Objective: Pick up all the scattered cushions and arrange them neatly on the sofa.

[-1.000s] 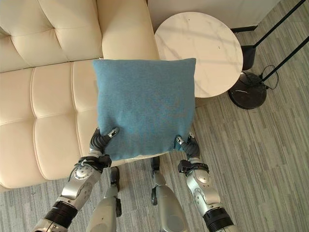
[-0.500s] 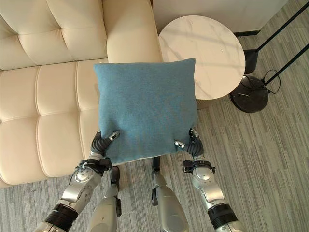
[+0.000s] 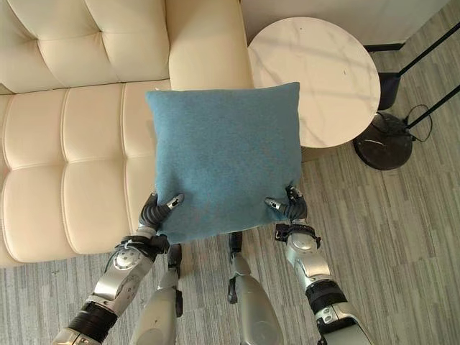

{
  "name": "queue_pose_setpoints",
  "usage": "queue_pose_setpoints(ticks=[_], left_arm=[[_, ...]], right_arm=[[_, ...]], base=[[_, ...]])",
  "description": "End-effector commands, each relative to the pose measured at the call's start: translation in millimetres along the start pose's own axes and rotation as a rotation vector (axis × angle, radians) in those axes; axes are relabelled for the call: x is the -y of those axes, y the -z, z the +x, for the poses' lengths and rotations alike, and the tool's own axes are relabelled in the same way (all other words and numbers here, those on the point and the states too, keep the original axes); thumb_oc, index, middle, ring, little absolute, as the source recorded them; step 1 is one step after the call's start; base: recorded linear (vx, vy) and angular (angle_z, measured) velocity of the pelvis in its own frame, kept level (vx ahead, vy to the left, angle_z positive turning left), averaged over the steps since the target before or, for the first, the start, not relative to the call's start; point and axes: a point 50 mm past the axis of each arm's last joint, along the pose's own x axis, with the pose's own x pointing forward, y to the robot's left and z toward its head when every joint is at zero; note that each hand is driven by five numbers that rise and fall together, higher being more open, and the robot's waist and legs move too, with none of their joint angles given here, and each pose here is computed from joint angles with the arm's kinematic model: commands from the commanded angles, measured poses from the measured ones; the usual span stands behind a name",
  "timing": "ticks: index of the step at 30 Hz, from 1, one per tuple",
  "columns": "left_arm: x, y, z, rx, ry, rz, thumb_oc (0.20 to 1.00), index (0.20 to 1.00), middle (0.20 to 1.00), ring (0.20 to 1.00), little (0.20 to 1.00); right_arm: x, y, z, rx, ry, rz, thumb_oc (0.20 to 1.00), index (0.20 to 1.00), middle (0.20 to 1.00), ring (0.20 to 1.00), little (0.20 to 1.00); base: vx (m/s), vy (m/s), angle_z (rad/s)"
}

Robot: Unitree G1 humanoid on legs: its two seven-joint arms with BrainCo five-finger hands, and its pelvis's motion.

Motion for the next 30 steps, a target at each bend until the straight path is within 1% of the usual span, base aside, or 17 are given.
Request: queue_pose_setpoints(ticks=[1, 2, 3, 5, 6, 7, 8, 9, 10, 17, 19, 23, 30], left_arm=[[-8.6, -12.0, -6.1, 0.068, 0.002, 0.005, 0.2, 0.2, 0.2, 0.2, 0.2], [-5.1, -12.0, -4.9, 0.065, 0.021, 0.005, 0.2, 0.2, 0.2, 0.2, 0.2], [-3.0, -13.8, -3.9, 0.073, 0.034, 0.002, 0.2, 0.2, 0.2, 0.2, 0.2], [4.0, -18.5, -1.0, 0.093, 0.071, 0.002, 0.2, 0.2, 0.2, 0.2, 0.2], [4.0, -18.6, -0.9, 0.093, 0.071, 0.003, 0.2, 0.2, 0.2, 0.2, 0.2], [10.4, -24.1, 1.0, 0.118, 0.106, 0.003, 0.2, 0.2, 0.2, 0.2, 0.2], [13.5, -28.3, 1.8, 0.135, 0.123, 0.006, 0.2, 0.2, 0.2, 0.2, 0.2], [13.5, -28.3, 1.8, 0.136, 0.123, 0.006, 0.2, 0.2, 0.2, 0.2, 0.2], [18.7, -33.9, 3.2, 0.159, 0.152, 0.005, 0.2, 0.2, 0.2, 0.2, 0.2], [25.8, -42.1, 4.0, 0.192, 0.196, 0.012, 0.2, 0.2, 0.2, 0.2, 0.2], [26.8, -42.7, 4.2, 0.193, 0.204, 0.018, 0.2, 0.2, 0.2, 0.2, 0.2], [29.1, -41.7, 4.2, 0.19, 0.212, 0.026, 0.2, 0.2, 0.2, 0.2, 0.2], [28.3, -43.4, 5.2, 0.196, 0.2, 0.02, 0.2, 0.2, 0.2, 0.2, 0.2]], right_arm=[[-49.7, -18.9, -1.7, 0.029, -0.176, 0.25, 1.0, 1.0, 1.0, 1.0, 1.0], [-68.9, -13.9, -8.1, -0.011, -0.28, 0.288, 1.0, 1.0, 1.0, 1.0, 1.0], [-78.0, -12.2, -11.3, -0.026, -0.336, 0.277, 1.0, 1.0, 1.0, 1.0, 1.0], [-93.2, -5.6, -18.3, -0.061, -0.449, 0.216, 1.0, 1.0, 1.0, 1.0, 1.0], [-93.3, -5.8, -18.2, -0.061, -0.449, 0.216, 1.0, 1.0, 1.0, 1.0, 1.0], [-100.0, -2.5, -21.2, -0.068, -0.515, 0.142, 1.0, 1.0, 1.0, 1.0, 1.0], [-102.4, -3.9, -21.3, -0.061, -0.537, 0.112, 0.884, 0.884, 0.884, 0.884, 0.884], [-102.4, -4.0, -21.3, -0.061, -0.537, 0.112, 0.529, 0.529, 0.529, 0.529, 0.529], [-106.0, -5.7, -21.0, -0.052, -0.564, 0.08, 0.2, 0.2, 0.2, 0.2, 0.2], [-109.2, -6.5, -22.2, -0.038, -0.583, 0.063, 0.2, 0.2, 0.2, 0.2, 0.2], [-111.9, -3.2, -24.9, -0.04, -0.599, 0.023, 0.2, 0.2, 0.2, 0.2, 0.2], [-115.2, -0.7, -29.0, -0.041, -0.618, 0.01, 0.2, 0.2, 0.2, 0.2, 0.2], [-121.5, -6.1, -31.4, -0.032, -0.619, 0.091, 0.2, 0.2, 0.2, 0.2, 0.2]], base=[[0.0, 0.0, 0.0], [0.0, 0.0, 0.0], [0.0, 0.0, 0.0], [0.01, -0.027, 0.04], [0.01, -0.035, 0.06], [0.0, -0.026, 0.05], [0.0, -0.027, 0.05], [0.0, -0.019, 0.04], [0.0, 0.0, 0.0], [0.0, 0.0, 0.0], [0.0, 0.0, 0.0], [0.0, -0.003, 0.04], [0.0, 0.003, 0.05]])
